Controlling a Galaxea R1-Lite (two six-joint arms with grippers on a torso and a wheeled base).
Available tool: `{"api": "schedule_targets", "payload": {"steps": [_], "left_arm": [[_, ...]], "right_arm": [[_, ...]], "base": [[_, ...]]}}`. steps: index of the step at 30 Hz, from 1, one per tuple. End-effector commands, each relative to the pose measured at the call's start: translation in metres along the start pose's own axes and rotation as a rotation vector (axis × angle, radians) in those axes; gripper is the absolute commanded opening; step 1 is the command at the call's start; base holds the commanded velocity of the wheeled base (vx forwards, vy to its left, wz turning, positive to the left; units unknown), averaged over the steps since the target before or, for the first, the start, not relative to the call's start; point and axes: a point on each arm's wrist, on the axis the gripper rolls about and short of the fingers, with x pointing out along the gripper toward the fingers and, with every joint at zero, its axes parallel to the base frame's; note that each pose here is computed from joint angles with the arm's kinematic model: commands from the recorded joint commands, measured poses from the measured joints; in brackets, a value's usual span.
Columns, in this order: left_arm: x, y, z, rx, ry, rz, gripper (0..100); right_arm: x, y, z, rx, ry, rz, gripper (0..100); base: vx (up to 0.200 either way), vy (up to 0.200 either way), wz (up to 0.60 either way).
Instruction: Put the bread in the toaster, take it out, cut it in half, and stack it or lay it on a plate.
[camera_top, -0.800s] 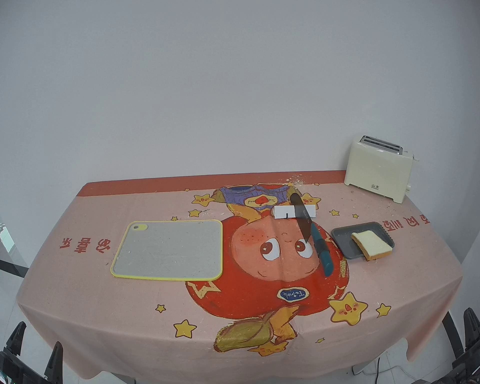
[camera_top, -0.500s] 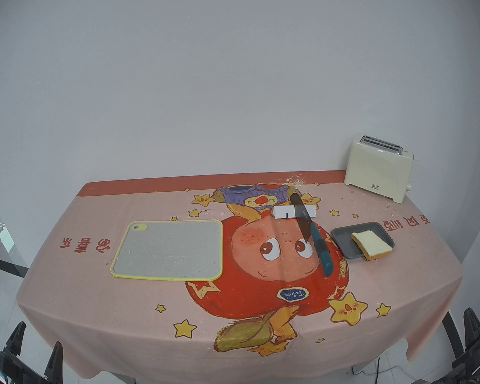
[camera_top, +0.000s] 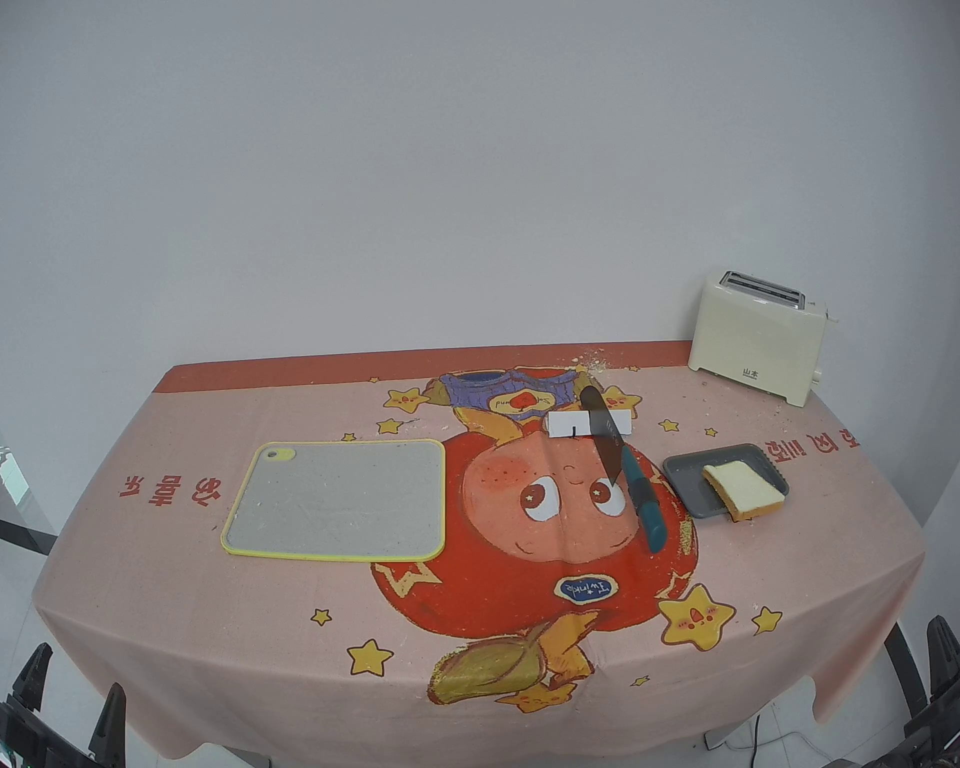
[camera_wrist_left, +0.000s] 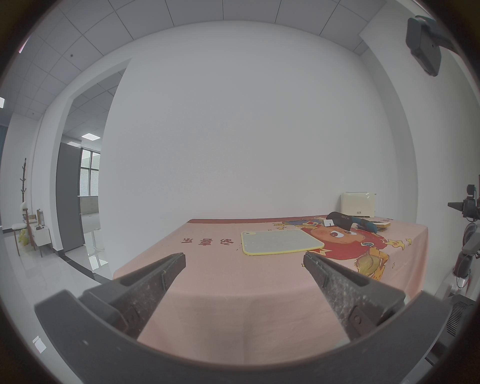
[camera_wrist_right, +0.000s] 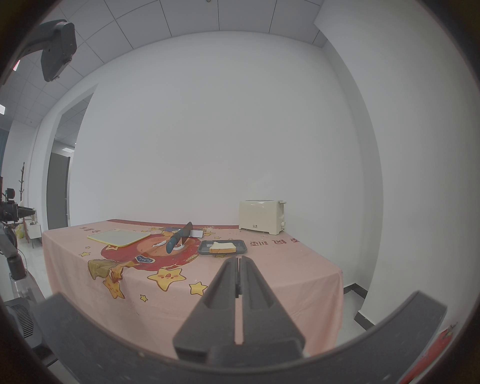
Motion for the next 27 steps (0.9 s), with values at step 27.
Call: {"api": "schedule_targets", "payload": {"steps": [27], "left_arm": [[0.0007,0.0000,-0.0051,0.000,0.009,0.000,100]], "right_arm": [[-0.0002,-0.0001,-0.0044,-0.003,-0.001,-0.005,0]], "base": [[0.000,0.000,0.00]]}}
